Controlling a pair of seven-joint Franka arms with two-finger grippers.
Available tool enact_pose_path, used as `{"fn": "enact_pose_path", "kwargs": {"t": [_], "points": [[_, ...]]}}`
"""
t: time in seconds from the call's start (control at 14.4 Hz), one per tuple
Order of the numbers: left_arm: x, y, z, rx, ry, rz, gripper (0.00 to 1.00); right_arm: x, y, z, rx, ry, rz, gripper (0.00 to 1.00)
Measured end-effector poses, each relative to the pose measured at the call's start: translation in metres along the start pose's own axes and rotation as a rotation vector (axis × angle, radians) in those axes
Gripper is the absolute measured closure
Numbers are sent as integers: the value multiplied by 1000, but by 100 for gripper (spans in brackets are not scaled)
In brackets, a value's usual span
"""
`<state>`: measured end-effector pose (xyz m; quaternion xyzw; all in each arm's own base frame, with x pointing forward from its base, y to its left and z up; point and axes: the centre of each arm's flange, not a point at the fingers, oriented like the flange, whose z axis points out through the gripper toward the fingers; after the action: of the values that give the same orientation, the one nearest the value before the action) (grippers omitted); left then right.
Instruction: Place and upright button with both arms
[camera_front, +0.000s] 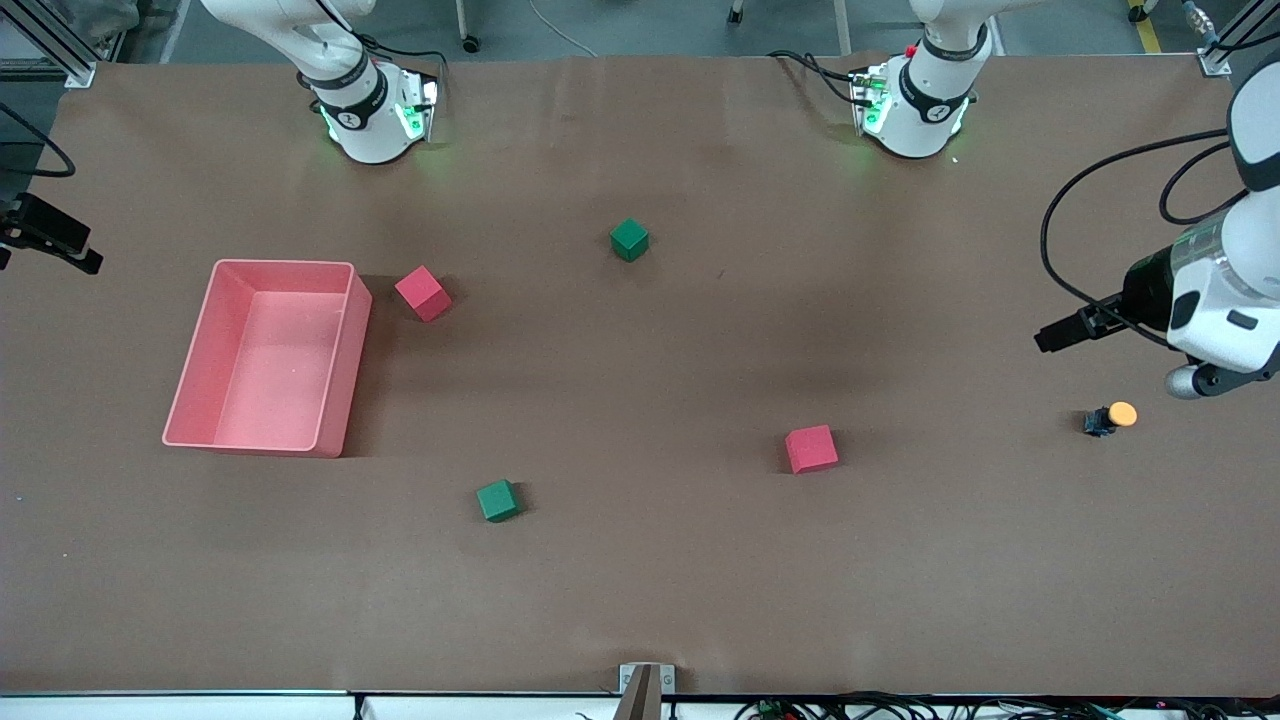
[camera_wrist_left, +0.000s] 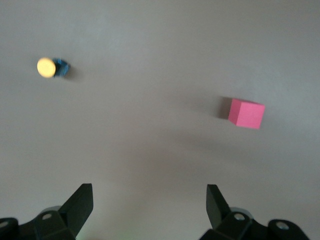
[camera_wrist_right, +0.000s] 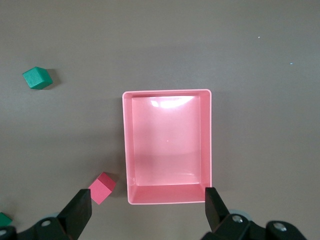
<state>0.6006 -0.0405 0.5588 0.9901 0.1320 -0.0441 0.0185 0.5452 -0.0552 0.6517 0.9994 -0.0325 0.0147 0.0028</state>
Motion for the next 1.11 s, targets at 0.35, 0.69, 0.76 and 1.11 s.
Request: {"fn": "enact_pose_path", "kwargs": {"t": [0.35, 0.69, 0.76, 1.11], "points": [[-18, -7, -28, 23, 30, 204, 0, 0, 0, 0, 0, 0, 1, 0], [-22, -19, -42, 29, 52, 308, 0, 0, 0, 0, 0, 0, 1, 0], [-22, -21, -43, 30, 51, 313, 0, 0, 0, 0, 0, 0, 0, 0], [-23, -30, -42, 85, 32, 372, 0, 0, 0, 0, 0, 0, 0, 0]]}}
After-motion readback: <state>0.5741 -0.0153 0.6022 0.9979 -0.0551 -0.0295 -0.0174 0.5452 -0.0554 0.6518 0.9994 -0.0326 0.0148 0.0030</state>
